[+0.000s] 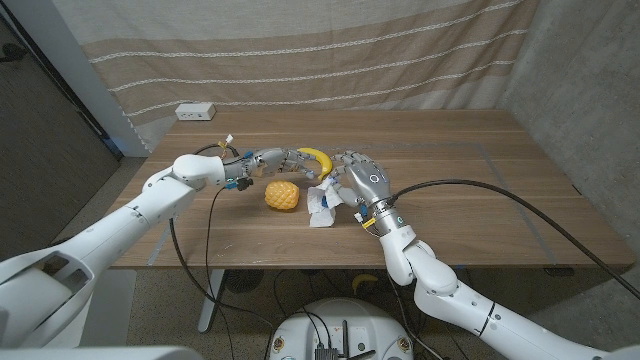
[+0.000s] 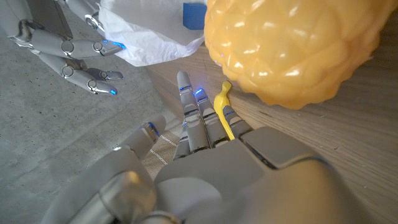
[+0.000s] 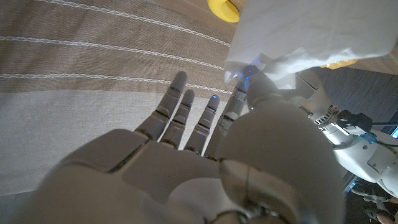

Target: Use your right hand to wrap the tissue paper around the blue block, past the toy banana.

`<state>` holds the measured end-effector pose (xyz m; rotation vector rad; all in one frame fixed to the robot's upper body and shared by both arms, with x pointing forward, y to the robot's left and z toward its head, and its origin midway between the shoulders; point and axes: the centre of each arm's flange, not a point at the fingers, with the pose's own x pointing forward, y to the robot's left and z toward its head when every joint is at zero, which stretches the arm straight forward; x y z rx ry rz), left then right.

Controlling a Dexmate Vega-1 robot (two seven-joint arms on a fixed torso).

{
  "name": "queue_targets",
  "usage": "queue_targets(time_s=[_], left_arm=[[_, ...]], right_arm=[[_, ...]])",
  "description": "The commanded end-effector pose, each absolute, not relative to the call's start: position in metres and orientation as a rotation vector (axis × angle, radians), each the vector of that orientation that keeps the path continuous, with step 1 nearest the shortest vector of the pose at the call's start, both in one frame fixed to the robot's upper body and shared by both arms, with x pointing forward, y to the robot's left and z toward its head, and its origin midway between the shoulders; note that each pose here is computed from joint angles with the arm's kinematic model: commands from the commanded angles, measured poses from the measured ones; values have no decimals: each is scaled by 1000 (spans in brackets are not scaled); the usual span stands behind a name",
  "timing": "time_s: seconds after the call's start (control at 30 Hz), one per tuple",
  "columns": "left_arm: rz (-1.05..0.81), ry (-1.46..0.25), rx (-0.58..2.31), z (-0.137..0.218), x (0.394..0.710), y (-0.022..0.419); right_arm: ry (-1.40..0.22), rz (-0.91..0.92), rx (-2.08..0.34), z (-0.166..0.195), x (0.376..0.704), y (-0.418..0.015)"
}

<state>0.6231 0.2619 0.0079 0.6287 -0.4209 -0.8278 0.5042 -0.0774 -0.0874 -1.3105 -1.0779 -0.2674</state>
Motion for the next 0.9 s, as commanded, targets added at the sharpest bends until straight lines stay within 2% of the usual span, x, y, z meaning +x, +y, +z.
queue_targets(time_s=[0.03, 0.9], left_arm=[[-857, -423, 579, 7, 618, 260], [-857, -425, 568, 4, 612, 260]], right_arm=[[-1046, -268, -1202, -93, 518, -61], [-936, -111, -1199, -108, 542, -37]])
